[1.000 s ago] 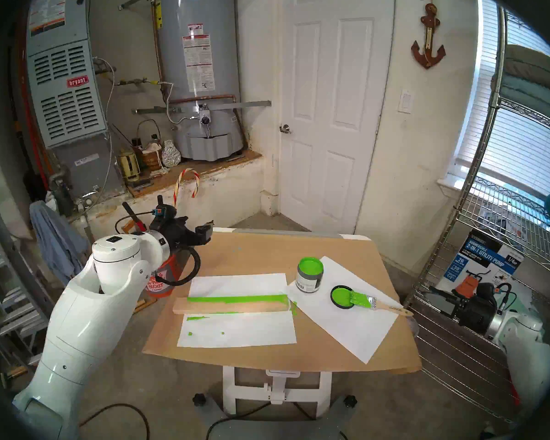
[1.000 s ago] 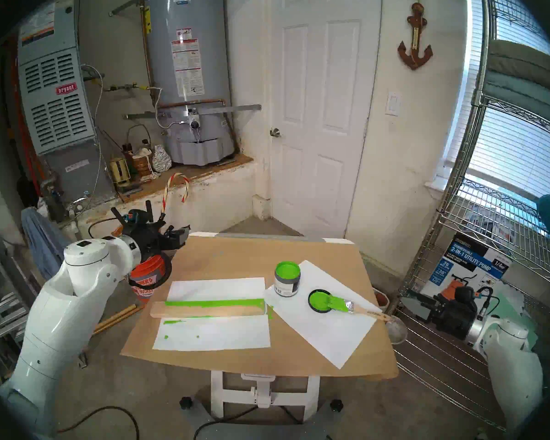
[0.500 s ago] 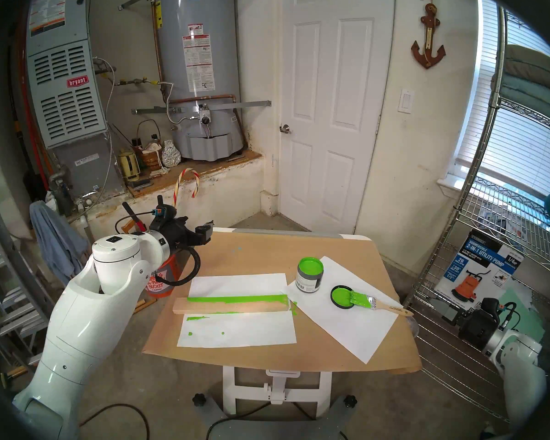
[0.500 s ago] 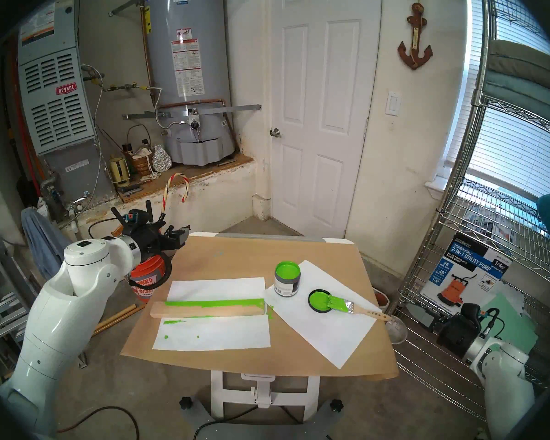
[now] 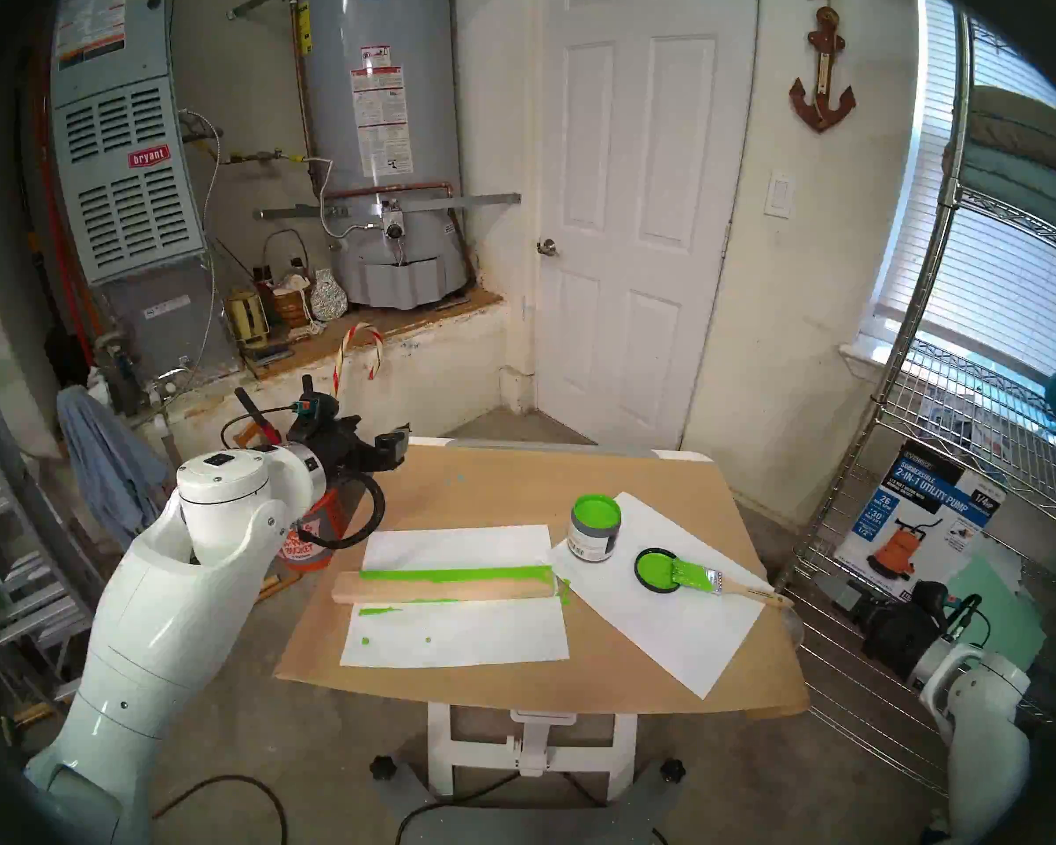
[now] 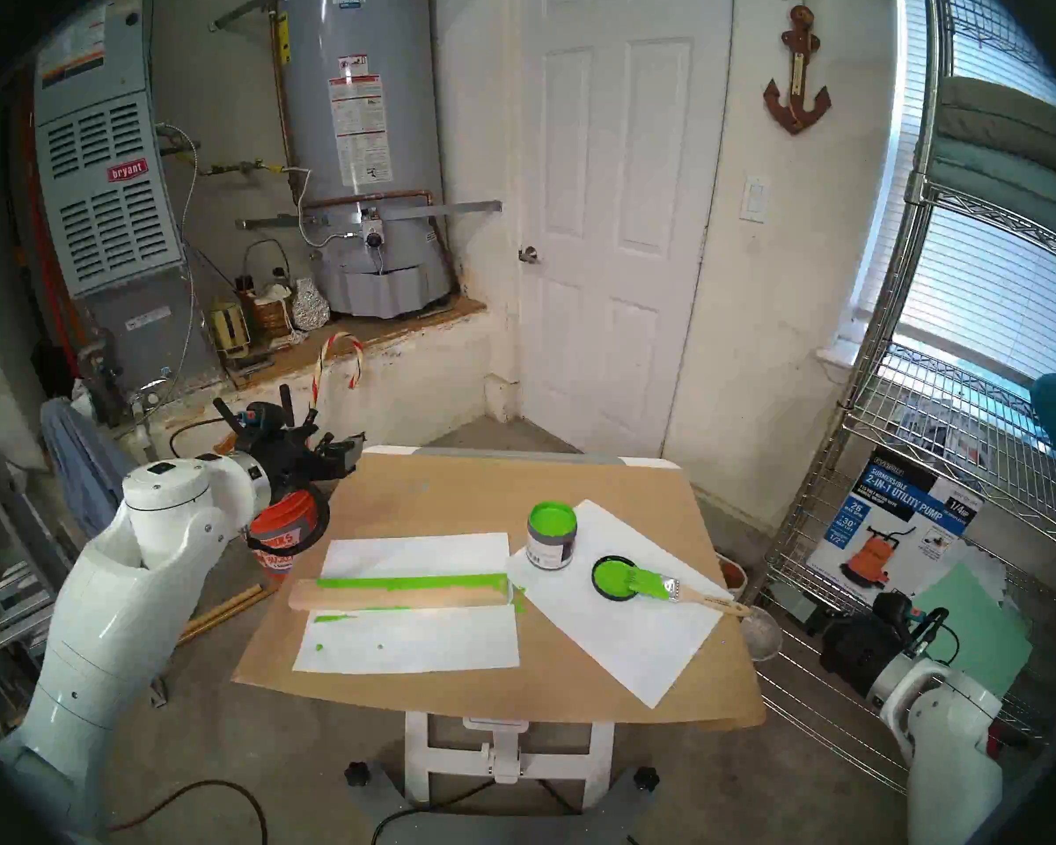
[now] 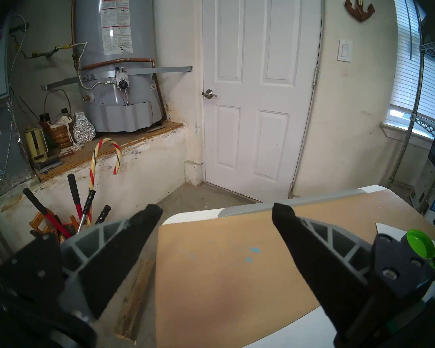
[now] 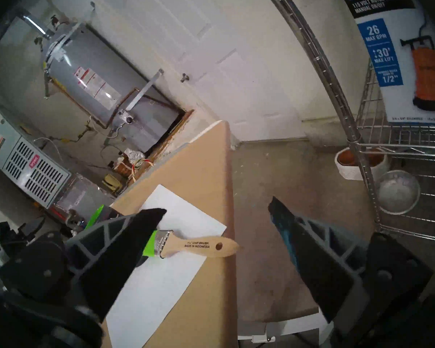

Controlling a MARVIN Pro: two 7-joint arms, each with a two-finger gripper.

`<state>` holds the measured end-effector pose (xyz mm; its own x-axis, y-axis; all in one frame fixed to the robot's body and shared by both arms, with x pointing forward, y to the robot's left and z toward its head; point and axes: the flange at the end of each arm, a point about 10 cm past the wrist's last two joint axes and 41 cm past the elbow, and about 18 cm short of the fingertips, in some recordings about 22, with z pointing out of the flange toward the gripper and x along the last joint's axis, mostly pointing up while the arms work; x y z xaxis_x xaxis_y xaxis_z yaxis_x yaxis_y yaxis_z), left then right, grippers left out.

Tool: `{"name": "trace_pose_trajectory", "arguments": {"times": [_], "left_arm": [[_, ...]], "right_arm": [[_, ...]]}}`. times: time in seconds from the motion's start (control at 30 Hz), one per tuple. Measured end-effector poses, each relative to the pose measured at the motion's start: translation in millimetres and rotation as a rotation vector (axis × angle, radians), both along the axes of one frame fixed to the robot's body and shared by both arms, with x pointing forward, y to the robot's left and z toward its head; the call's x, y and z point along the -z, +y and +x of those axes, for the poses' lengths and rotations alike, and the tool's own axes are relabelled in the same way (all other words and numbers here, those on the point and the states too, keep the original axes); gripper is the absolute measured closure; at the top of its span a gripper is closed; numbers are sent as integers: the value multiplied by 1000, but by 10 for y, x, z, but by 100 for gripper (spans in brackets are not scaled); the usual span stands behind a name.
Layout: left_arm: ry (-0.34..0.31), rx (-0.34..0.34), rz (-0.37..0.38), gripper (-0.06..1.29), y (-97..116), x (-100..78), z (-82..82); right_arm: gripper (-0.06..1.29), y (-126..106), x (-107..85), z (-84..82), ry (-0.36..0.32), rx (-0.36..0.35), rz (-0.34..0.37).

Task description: Pick up brush, dip the brush into paint, and paint the wood

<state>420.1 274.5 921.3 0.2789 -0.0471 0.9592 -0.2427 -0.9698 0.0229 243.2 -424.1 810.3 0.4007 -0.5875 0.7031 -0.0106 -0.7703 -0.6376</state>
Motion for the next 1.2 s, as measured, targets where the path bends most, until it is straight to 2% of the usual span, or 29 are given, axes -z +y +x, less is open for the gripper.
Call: {"name": "trace_pose_trajectory", "arguments": {"times": [0.2,0.37,0.87,1.2], "left_arm": [[0,0,0,-2,0,-1,0],[0,0,0,-2,0,-2,0],[0,0,0,-2,0,-3,0],[-1,0,0,-2,0,-3,0]], "right_arm": [[4,42,105,33,73,84,-16],[4,96,173,72,109,123,-19],[4,24,105,41,74,182,85],[4,23,143,21,63,184,129]]}}
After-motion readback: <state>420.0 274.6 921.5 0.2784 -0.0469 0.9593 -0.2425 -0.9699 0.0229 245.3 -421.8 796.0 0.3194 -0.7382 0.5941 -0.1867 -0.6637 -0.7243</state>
